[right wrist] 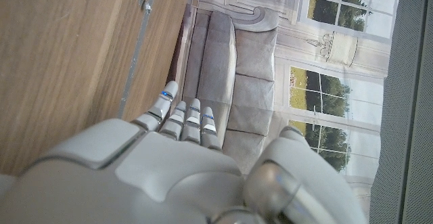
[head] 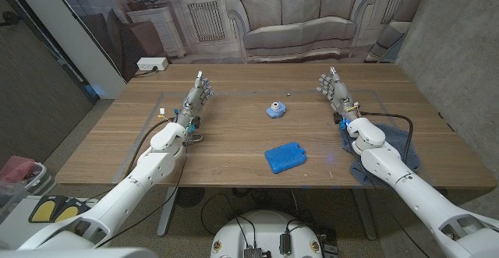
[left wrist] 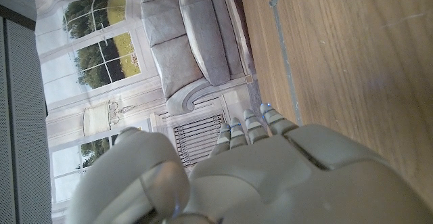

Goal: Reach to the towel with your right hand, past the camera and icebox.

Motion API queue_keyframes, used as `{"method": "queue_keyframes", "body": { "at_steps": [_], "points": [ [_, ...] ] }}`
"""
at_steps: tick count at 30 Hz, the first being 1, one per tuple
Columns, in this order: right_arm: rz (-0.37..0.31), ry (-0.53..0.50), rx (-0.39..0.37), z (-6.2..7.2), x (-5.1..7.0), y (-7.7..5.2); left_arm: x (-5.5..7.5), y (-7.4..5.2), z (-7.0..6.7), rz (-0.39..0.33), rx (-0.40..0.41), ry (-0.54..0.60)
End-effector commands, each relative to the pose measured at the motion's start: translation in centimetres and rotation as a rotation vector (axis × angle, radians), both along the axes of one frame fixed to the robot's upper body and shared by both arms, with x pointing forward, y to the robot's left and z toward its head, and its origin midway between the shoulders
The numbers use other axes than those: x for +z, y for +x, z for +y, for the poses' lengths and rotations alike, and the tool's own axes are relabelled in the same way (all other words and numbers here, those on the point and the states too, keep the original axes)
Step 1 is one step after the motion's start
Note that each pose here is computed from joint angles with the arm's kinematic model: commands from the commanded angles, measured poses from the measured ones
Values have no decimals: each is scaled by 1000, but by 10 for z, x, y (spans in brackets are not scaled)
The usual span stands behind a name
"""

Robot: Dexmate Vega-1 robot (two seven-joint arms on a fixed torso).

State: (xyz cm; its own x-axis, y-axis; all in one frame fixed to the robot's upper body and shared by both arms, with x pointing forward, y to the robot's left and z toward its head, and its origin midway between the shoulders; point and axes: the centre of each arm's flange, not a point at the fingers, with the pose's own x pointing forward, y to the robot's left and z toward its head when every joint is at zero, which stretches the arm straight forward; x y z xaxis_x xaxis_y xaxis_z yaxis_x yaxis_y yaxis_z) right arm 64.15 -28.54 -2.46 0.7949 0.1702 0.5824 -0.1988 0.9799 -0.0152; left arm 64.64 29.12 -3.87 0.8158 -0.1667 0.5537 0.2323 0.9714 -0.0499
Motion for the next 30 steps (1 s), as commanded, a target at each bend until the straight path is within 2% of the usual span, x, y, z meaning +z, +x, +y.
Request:
{"method": "queue_keyframes", "body": {
  "at_steps": [1, 14, 30],
  "points": [
    [-20, -14, -8, 1, 6, -9, 0, -5, 4, 1, 20, 6],
    [-80, -15, 0, 11, 13, -23, 4, -13, 16, -3, 57, 32],
    [-114, -27, 2, 9, 13, -38, 8, -25, 17, -36, 75, 46]
  ]
}}
